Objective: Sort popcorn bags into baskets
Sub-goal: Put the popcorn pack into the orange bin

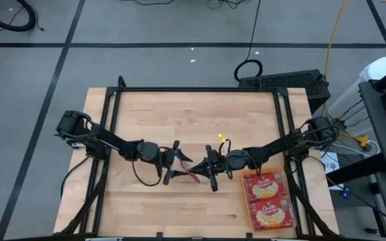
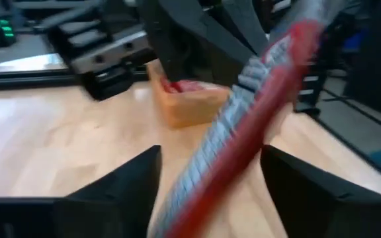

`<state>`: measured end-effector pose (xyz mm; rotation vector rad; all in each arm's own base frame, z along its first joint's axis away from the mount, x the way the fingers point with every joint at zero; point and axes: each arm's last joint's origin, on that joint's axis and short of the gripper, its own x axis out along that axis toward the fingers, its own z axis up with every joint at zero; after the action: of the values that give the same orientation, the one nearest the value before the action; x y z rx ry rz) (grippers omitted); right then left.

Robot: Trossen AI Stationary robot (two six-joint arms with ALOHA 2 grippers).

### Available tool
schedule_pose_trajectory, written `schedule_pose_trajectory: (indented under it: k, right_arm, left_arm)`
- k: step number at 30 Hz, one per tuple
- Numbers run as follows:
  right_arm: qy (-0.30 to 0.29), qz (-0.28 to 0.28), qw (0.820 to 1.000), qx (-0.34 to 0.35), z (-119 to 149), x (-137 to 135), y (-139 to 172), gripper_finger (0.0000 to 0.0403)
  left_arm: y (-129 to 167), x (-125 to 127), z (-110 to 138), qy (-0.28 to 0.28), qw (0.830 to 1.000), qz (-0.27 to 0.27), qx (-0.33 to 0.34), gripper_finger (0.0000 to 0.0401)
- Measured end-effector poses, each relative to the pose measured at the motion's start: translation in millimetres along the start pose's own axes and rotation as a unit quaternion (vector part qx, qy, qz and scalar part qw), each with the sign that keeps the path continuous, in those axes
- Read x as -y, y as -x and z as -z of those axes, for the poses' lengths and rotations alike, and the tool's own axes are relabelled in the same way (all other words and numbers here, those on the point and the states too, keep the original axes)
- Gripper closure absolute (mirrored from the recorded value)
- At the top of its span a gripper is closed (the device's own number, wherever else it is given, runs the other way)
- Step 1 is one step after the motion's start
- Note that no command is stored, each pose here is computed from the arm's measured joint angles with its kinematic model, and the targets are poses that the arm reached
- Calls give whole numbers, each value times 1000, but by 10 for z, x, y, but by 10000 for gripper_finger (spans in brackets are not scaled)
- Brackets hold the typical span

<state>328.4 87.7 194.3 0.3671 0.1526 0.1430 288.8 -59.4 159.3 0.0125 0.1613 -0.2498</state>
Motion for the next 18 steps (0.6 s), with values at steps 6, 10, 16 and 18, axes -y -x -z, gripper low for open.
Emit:
schedule_pose_trajectory:
  k: [6,10,16,18]
  right_arm:
    - [35,9,999,18,-108,-45,-119,403]
    - [33,21,999,33,-168,-55,-107,401]
    - [27,35,999,29,-206,-76,-68,365]
    - [26,46,998,32,-211,-86,-58,344]
  left_arm:
    - [-51,61,-38,-11,1000,26,5,262]
    - [10,52,-84,-9,1000,21,-6,352]
    - [178,40,-197,4,998,13,-53,370]
    - [248,36,-276,5,998,2,-55,357]
